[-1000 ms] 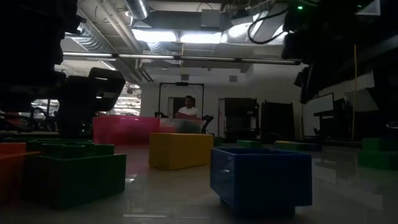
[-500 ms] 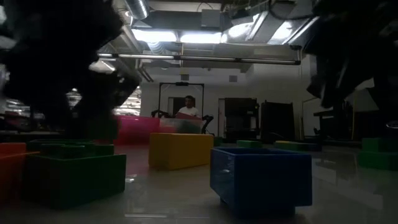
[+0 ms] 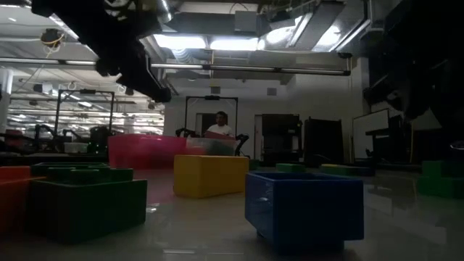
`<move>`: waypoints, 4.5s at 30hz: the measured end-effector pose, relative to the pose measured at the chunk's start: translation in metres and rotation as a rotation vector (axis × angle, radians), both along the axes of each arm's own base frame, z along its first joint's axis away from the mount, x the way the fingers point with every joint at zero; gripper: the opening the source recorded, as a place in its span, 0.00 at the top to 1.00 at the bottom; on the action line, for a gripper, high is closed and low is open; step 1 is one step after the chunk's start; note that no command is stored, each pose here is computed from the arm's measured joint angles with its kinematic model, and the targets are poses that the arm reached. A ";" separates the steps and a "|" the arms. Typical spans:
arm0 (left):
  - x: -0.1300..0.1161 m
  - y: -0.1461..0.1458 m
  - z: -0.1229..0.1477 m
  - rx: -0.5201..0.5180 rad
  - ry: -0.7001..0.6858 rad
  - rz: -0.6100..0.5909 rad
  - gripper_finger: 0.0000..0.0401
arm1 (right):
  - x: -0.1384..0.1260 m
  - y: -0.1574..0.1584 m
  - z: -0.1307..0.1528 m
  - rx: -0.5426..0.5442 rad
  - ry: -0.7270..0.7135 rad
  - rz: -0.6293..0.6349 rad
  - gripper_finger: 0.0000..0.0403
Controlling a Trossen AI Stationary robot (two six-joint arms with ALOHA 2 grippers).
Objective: Sort blocks by size
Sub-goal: Put the small green game piece into the pink bin, then put the big yellow block into the white bin
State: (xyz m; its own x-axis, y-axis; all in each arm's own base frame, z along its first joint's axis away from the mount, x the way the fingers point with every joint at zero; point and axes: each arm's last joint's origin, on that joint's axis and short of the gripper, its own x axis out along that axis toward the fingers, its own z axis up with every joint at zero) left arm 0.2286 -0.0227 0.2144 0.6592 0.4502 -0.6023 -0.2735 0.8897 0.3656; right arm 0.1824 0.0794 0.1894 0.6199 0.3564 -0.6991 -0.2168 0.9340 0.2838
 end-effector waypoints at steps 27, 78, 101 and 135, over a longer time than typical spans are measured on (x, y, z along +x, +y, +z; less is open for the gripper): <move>0.020 -0.026 0.007 -0.603 -0.176 -0.287 0.52 | -0.010 0.025 -0.005 -0.066 -0.003 0.090 0.55; 0.091 -0.149 -0.085 -0.435 -0.303 0.034 0.51 | -0.009 0.022 -0.005 -0.043 0.008 -0.095 0.55; 0.097 -0.153 -0.109 -0.587 -0.325 0.111 0.51 | -0.009 0.022 -0.004 -0.043 0.007 -0.094 0.55; 0.107 0.031 -0.010 -0.085 -0.204 0.194 0.71 | -0.009 0.021 -0.004 -0.054 -0.001 -0.106 0.55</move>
State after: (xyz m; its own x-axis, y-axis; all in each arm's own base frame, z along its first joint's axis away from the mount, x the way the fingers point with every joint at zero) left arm 0.3355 0.0080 0.2042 0.6774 0.5332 -0.5068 -0.5014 0.8388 0.2122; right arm 0.1738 0.1007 0.1852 0.6527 0.2506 -0.7149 -0.1164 0.9657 0.2322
